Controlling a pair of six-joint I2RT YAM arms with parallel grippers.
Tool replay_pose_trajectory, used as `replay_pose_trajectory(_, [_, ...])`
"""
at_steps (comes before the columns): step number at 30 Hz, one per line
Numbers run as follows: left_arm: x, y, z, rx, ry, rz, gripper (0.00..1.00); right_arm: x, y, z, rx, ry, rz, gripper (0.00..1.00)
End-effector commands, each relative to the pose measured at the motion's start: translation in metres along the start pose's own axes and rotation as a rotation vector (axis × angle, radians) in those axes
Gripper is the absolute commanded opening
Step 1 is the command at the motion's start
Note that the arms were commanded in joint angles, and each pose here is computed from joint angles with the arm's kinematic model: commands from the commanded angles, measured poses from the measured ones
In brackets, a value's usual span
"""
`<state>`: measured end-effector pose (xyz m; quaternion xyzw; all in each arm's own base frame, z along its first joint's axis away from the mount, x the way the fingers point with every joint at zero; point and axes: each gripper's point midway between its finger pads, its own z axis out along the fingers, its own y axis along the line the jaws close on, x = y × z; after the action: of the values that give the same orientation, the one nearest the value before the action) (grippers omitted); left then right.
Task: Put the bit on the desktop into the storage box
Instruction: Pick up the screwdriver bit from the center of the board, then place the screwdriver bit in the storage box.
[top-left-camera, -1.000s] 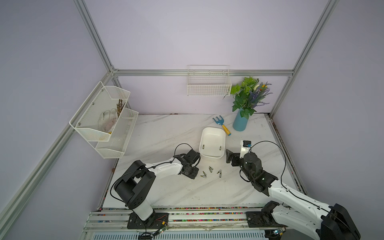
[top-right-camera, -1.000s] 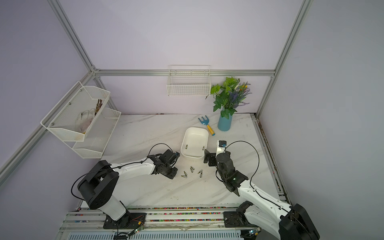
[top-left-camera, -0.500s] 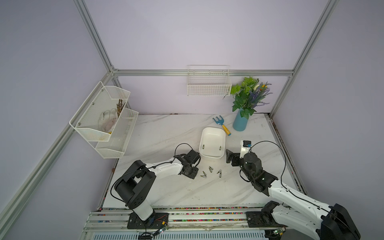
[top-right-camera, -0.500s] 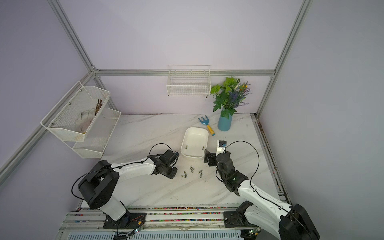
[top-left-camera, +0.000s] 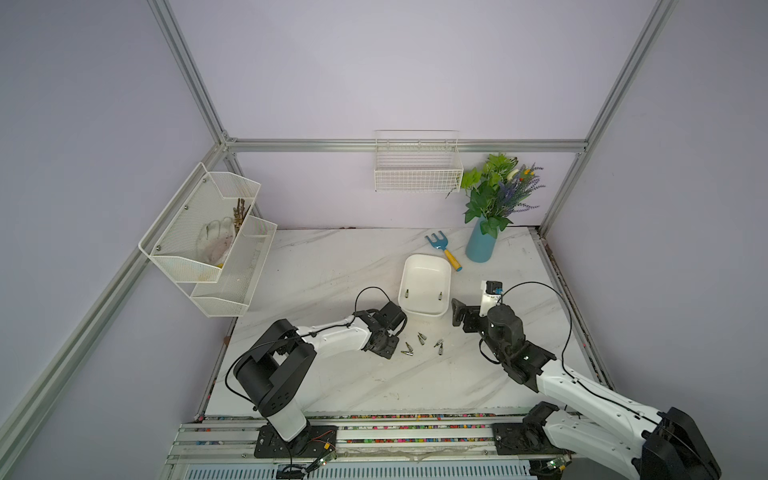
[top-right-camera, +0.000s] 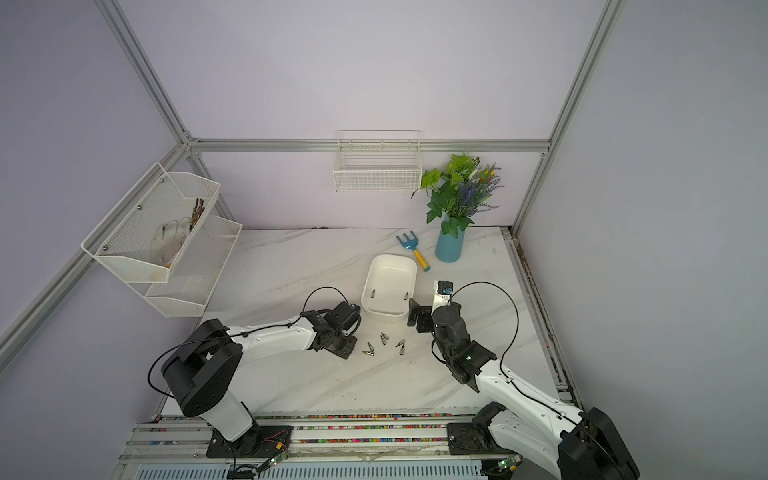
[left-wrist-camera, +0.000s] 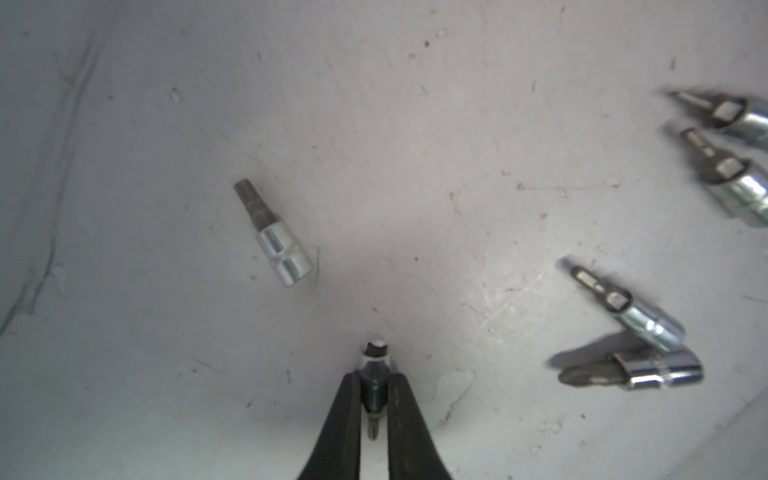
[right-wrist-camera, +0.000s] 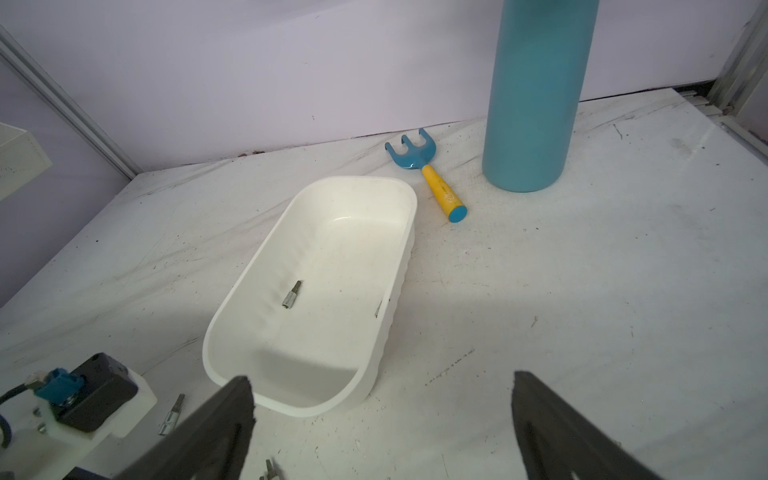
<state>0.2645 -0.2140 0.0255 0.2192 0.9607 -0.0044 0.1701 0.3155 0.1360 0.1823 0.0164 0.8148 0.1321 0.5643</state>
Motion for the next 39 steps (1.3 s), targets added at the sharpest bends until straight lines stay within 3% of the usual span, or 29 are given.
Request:
replay_pose_trajectory(1, [-0.006, 0.007, -0.017, -0.019, -0.049, -0.035, 0.15, -0.003, -0.003, -0.001, 0.010, -0.021, 0.008, 1.00])
replay_pose_trajectory(12, [-0.067, 0.001, -0.077, 0.048, -0.282, -0.071, 0.15, -0.002, -0.003, 0.000, 0.010, -0.018, 0.008, 1.00])
replay_pose_trajectory(18, [-0.135, -0.019, -0.102, 0.103, -0.433, -0.051, 0.16, -0.002, -0.003, -0.001, 0.010, -0.020, 0.008, 1.00])
replay_pose_trajectory(26, [-0.207, -0.050, -0.079, 0.160, -0.491, -0.019, 0.16, -0.004, -0.005, -0.002, 0.017, -0.029, 0.011, 1.00])
replay_pose_trajectory(34, [-0.240, -0.057, -0.045, 0.202, -0.510, -0.046, 0.16, -0.006, -0.006, -0.004, 0.022, -0.036, 0.011, 1.00])
replay_pose_trajectory(35, [-0.242, -0.057, -0.044, 0.208, -0.512, -0.051, 0.19, -0.006, -0.006, -0.004, 0.022, -0.037, 0.012, 1.00])
replay_pose_trajectory(39, [-0.244, -0.053, -0.051, 0.212, -0.530, -0.062, 0.51, -0.005, -0.006, -0.004, 0.023, -0.036, 0.011, 1.00])
